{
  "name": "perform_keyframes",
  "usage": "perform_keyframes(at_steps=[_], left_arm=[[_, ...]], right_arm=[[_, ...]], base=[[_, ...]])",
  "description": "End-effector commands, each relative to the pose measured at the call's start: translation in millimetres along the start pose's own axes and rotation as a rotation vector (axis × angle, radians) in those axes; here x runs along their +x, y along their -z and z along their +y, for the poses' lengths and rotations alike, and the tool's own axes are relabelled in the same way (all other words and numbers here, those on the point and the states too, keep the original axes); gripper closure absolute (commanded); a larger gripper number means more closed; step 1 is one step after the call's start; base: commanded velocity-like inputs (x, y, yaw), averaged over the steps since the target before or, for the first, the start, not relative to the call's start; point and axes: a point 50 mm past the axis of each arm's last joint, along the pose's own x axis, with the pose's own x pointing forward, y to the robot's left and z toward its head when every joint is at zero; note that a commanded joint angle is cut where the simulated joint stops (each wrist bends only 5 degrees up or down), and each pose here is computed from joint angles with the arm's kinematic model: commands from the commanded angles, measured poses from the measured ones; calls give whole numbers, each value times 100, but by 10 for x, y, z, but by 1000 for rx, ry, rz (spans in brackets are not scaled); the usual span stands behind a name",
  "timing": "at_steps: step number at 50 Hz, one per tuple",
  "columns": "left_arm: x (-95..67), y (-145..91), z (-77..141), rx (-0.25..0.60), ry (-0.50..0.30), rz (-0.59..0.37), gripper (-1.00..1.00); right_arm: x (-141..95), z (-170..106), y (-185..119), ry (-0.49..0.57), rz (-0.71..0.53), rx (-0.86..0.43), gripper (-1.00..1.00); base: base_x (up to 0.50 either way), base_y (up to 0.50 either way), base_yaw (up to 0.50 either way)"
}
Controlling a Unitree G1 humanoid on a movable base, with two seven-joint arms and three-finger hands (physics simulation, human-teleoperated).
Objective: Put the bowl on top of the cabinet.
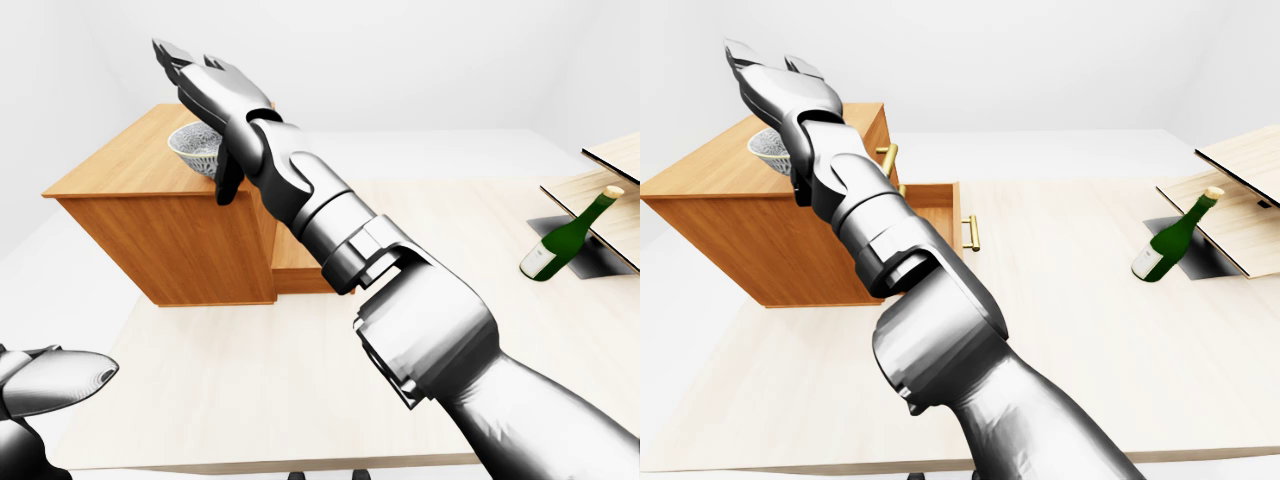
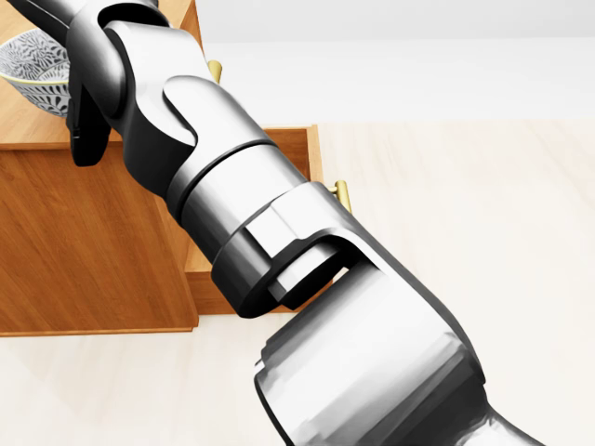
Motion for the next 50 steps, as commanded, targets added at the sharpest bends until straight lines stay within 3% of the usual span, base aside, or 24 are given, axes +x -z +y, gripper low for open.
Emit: perform_keyframes(at_steps=[1,15,33,42,50], left_arm=[[-4,5,-3,2,2,3,-100],[-9,-5,-23,5,8,-3,-100],[-18,33,-31,19,14,11,-100],[-21,31,-37,21,15,10,-100],[-30,39,-57,26,23,13,-100]], right_arm=[[0,-25,6,10,0,-11,-100],[-28,-592,-464,100,-138,-12,-100],[-148,-998,-774,106,-258,4,-100],[-353,-1402,-1006,195,-392,42,-100],[-679,-1718,-1121,283,-569,89,-100]], base=[[0,0,0],[0,0,0],[0,0,0],[0,0,0],[0,0,0]])
